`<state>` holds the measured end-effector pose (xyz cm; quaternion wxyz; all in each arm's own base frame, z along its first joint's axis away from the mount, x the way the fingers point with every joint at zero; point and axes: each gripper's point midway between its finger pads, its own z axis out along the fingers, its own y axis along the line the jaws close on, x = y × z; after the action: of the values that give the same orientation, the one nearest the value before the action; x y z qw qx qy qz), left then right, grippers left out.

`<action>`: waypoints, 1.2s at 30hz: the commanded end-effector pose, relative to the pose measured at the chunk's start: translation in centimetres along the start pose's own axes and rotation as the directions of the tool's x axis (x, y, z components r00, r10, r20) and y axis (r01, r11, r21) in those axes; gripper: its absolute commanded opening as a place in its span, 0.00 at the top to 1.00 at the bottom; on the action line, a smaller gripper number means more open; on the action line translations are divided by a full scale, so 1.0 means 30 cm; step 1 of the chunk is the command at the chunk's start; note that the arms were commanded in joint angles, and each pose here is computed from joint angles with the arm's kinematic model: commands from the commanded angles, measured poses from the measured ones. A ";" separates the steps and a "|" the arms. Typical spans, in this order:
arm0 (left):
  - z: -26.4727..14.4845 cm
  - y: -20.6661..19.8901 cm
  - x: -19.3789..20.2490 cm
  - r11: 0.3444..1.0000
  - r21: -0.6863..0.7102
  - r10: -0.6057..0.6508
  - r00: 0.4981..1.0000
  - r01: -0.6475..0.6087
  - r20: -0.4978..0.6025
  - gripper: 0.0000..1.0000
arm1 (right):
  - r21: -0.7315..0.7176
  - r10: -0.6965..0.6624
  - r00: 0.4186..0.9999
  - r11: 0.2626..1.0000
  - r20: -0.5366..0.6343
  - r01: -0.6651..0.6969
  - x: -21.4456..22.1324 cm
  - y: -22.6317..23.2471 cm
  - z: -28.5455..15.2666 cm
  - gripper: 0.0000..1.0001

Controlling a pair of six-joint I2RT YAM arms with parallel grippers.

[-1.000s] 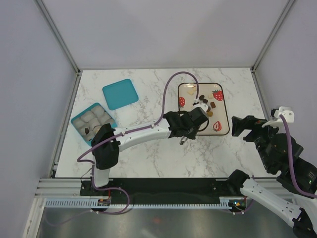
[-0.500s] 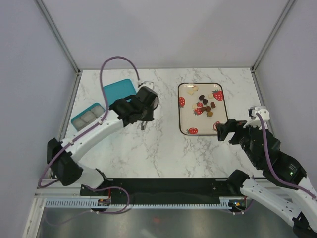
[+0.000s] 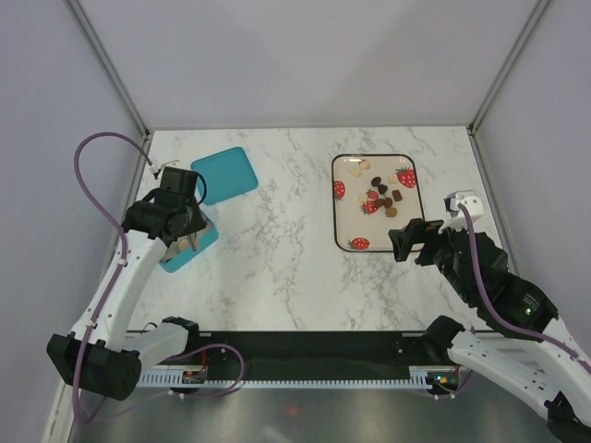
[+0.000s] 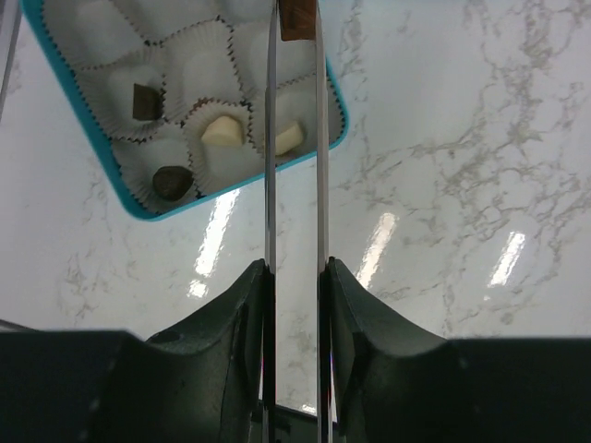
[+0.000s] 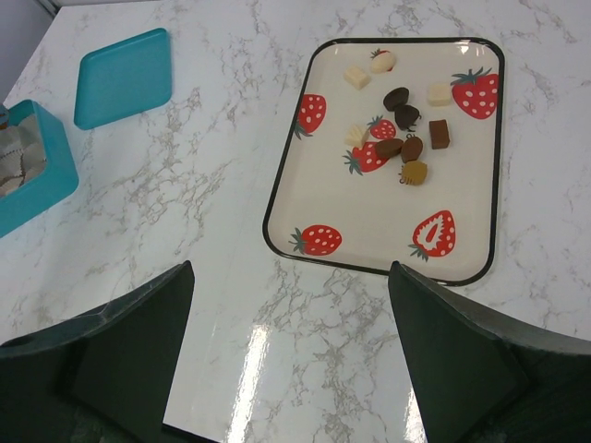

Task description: Pack the chocolate

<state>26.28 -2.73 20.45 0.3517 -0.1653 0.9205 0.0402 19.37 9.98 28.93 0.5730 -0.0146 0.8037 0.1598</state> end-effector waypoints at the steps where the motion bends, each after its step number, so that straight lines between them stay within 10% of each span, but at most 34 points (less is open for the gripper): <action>1: -0.010 0.092 0.043 0.998 -0.063 0.024 0.999 -0.026 -0.047 0.63 | -0.046 -0.008 1.000 0.999 0.018 0.009 -0.016 0.031 0.005 0.05; 36: 0.146 0.200 0.076 0.962 -0.256 0.061 0.989 -0.095 -0.138 0.60 | -0.026 -0.020 0.999 0.999 0.045 0.021 -0.034 0.013 -0.003 0.05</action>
<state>24.54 2.08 14.70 0.2439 -0.1834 0.9418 0.1413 19.21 10.24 29.50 0.5811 -0.0308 0.7958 0.1678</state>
